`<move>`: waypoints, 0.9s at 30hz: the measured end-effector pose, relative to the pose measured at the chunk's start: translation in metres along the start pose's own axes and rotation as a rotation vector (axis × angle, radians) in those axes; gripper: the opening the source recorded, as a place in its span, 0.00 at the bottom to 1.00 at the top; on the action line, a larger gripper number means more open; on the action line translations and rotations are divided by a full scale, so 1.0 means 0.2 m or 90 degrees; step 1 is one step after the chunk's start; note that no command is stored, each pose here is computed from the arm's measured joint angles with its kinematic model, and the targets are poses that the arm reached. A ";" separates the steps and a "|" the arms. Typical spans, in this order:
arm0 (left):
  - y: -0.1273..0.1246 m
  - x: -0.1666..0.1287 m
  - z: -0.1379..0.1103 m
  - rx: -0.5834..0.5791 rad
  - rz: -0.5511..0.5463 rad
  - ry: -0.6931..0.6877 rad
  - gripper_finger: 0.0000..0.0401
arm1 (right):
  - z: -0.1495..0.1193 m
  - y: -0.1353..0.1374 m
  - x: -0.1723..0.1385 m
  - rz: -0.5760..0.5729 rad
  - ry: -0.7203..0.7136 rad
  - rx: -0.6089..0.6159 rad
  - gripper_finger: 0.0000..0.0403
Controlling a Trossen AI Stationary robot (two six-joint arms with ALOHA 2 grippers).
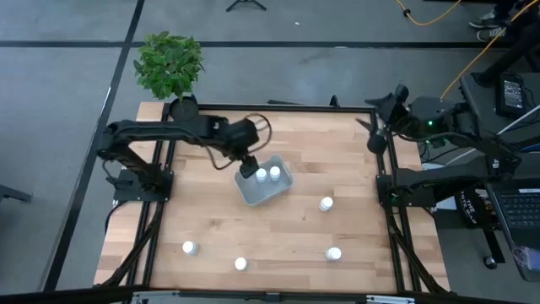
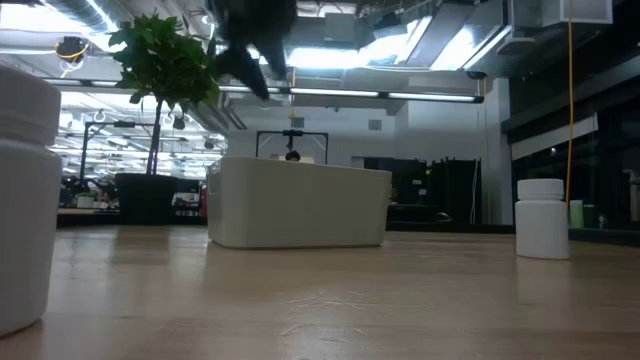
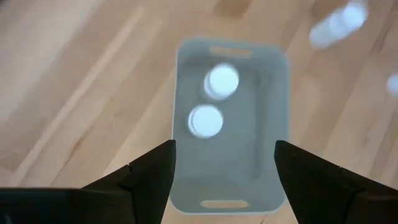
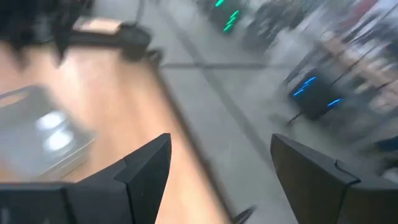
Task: Pick and place pill bottles into a basket
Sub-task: Put the white pill bottle into the white bin
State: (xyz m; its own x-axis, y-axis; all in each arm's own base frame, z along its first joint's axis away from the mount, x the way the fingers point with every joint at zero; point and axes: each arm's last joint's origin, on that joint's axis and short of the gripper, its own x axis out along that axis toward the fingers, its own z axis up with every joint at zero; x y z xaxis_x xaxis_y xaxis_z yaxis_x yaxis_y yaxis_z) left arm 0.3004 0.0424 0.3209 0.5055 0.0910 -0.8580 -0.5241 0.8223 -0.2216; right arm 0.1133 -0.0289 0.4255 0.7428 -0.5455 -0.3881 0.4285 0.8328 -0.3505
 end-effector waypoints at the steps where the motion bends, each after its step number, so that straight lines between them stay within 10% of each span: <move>1: 0.01 -0.04 0.00 -0.010 0.003 -0.018 0.66 | -0.02 0.01 -0.01 0.031 0.017 0.009 0.68; 11: 0.07 -0.33 -0.04 0.027 0.094 -0.173 0.65 | -0.08 0.09 0.00 0.293 0.118 0.087 0.68; 27: 0.17 -0.60 -0.21 0.068 0.336 -0.259 0.65 | -0.17 0.48 0.48 0.191 0.426 0.348 0.68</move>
State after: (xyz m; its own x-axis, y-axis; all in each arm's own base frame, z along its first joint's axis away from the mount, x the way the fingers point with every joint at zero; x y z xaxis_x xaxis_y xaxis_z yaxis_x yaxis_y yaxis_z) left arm 0.1930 0.0367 0.3961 0.4289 0.6835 -0.5907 -0.7123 0.6580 0.2442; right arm 0.2087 -0.0045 0.3255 0.4818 -0.0980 -0.8708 0.5763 0.7840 0.2306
